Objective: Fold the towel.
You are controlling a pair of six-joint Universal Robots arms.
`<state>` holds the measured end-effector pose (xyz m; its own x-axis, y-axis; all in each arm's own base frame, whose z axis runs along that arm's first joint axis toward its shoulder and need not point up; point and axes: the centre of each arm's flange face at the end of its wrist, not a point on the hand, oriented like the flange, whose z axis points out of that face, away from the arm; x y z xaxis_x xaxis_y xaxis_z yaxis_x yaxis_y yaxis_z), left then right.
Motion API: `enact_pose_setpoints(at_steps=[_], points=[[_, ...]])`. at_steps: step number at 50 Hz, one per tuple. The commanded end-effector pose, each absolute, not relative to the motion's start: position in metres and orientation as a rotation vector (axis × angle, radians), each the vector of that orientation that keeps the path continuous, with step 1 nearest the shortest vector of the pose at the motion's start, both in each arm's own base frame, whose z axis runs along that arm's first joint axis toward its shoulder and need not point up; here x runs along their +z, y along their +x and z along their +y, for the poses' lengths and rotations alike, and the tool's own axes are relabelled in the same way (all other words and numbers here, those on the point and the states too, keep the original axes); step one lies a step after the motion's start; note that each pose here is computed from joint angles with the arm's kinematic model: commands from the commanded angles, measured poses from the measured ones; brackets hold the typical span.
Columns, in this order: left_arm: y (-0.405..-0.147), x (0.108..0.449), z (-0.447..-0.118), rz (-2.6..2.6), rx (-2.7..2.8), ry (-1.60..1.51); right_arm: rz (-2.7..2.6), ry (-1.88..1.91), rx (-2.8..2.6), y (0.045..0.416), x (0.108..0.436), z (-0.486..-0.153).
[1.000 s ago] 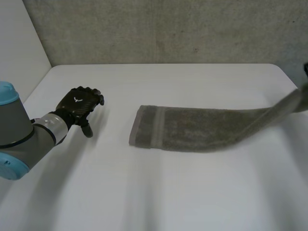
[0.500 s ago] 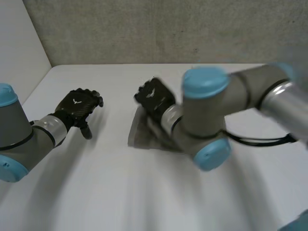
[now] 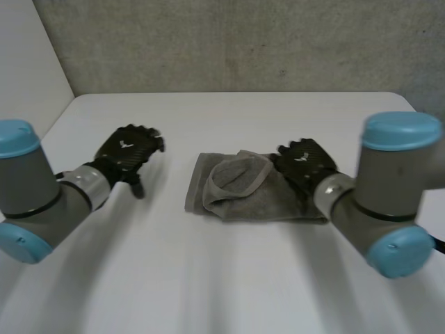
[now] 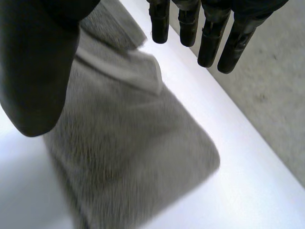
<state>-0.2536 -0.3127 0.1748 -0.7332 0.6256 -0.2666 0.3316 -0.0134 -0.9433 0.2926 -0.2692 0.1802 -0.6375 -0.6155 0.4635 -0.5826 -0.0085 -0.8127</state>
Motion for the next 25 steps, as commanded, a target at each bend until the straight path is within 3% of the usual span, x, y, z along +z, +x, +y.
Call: enact_pose_setpoints(at_steps=[1,8,25], points=[[-0.301,0.193,-0.288,-1.865,1.744,-0.957,2.275,-1.256,-1.732,0.260,0.168,-0.273],[-0.355,0.188,-0.270,-1.755,1.595,-0.888,2.283,-1.235,-1.759,0.254,0.152,-0.271],[-0.382,0.153,-0.287,-1.766,1.553,-0.911,2.287,-1.235,-1.752,0.255,0.134,-0.273]])
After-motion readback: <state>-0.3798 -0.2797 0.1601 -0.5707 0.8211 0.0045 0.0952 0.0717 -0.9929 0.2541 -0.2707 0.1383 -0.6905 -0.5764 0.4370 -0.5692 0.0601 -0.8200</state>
